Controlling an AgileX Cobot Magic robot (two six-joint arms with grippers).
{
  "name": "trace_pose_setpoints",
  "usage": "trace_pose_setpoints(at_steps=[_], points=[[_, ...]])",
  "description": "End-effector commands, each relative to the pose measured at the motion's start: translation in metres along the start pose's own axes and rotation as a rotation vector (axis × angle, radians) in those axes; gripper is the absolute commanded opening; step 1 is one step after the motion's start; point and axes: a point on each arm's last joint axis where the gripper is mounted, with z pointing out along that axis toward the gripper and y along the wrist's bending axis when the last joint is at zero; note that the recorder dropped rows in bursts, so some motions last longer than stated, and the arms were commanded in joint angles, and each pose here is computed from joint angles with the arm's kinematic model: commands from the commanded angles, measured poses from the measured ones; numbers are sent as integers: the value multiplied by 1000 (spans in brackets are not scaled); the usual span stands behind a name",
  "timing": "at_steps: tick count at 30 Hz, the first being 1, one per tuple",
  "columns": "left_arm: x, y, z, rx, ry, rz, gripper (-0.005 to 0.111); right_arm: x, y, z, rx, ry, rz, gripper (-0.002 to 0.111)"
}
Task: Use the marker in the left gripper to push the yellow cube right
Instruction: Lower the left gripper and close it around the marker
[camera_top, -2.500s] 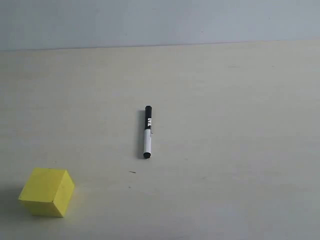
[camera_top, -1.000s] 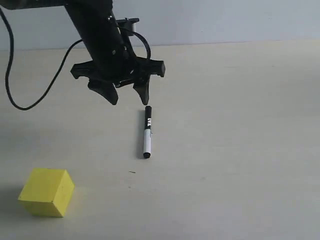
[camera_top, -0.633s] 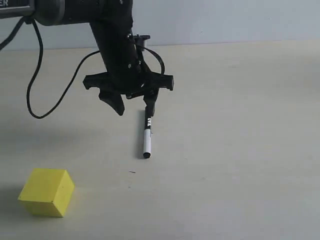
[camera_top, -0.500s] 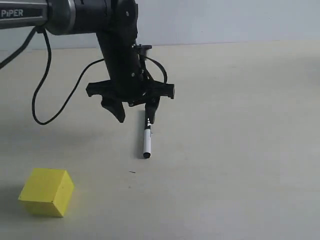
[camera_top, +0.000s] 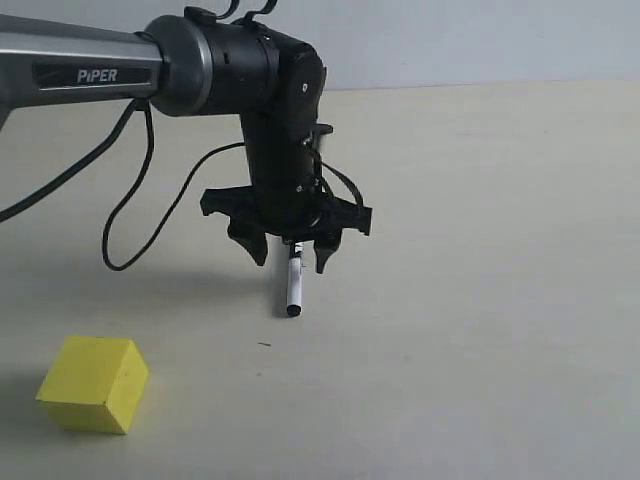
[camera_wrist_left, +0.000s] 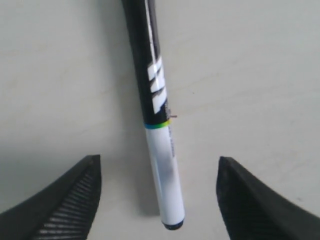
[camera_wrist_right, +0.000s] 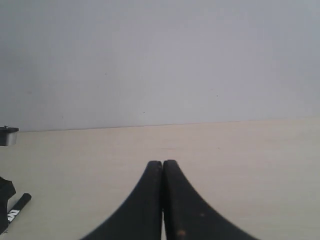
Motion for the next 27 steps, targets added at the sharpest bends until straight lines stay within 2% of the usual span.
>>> trace_pose_setpoints(at_steps=[1, 27], points=[[0, -9, 0, 27, -29, -21, 64, 1, 0, 0, -1, -5, -5, 0], [0, -7, 12, 8, -13, -28, 63, 1, 0, 0, -1, -5, -5, 0]])
